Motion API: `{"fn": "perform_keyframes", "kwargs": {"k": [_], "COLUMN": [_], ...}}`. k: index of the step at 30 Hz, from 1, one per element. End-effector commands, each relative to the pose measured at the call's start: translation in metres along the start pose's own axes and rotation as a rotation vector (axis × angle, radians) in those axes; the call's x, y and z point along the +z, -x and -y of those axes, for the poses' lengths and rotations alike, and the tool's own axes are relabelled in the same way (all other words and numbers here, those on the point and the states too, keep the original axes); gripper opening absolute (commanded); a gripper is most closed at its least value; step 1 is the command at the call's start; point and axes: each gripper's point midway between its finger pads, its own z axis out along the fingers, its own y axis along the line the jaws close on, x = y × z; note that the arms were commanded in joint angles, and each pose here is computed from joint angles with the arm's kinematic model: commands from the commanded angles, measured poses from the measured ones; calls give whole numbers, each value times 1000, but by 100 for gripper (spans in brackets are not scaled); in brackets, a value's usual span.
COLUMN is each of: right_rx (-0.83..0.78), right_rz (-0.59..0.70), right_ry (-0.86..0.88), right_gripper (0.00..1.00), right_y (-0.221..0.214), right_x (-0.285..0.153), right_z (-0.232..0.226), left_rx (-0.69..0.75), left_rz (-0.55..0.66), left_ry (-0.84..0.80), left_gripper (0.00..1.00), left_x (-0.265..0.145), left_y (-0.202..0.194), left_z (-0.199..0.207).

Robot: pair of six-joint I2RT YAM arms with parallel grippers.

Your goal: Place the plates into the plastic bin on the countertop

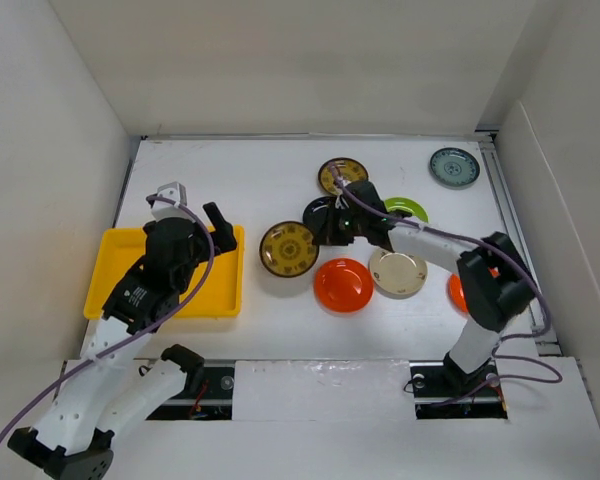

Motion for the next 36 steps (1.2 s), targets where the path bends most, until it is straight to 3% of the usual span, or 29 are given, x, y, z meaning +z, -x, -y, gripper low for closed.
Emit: {"fn": "perform_keyframes", "kwargs": {"k": [1,12,16,17,18,21,22,23,25,26,27,28,29,30,36], "right_rx": [-33,-148,-156,-160,-158,-159,-156,-158,-149,-140,-131,-114,-106,-68,11], "right_rz": [177,153,162,156,162,175,185,185,196,192,212,216,234,250,317], "right_ry": [117,430,482,487,480,479,468,466,441,428,407,378,359,300,65], "right_gripper": [0,0,0,0,0,0,0,0,3,15,51,65,91,100,100], "right_y": [52,37,36,34,35,39,41,39,42,43,49,52,57,60,57], "right_x": [-55,-119,-127,-127,-126,-127,-126,-126,-121,-116,-115,-109,-109,-102,-102], "right_z": [-59,-136,-150,-153,-152,-154,-152,-154,-149,-144,-139,-128,-123,-102,-45], "left_rx": [19,69,71,71,71,71,71,63,19,-3,-29,-59,-111,-139,-378], "left_rz": [10,-194,-234,-240,-232,-240,-236,-229,-223,-200,-193,-182,-188,-151,-50], "left_ry": [-132,-452,-467,-478,-482,-478,-470,-451,-418,-365,-326,-286,-239,-163,186], "left_gripper": [100,100,97,92,72,27,5,0,0,0,0,0,0,0,0], "left_x": [4,16,18,17,17,19,19,20,21,26,30,31,34,39,47], "left_y": [10,-25,-37,-38,-36,-38,-35,-34,-29,-25,-22,-18,-19,-9,-1], "left_z": [30,81,82,83,84,84,83,81,79,73,69,65,60,50,-31]}}
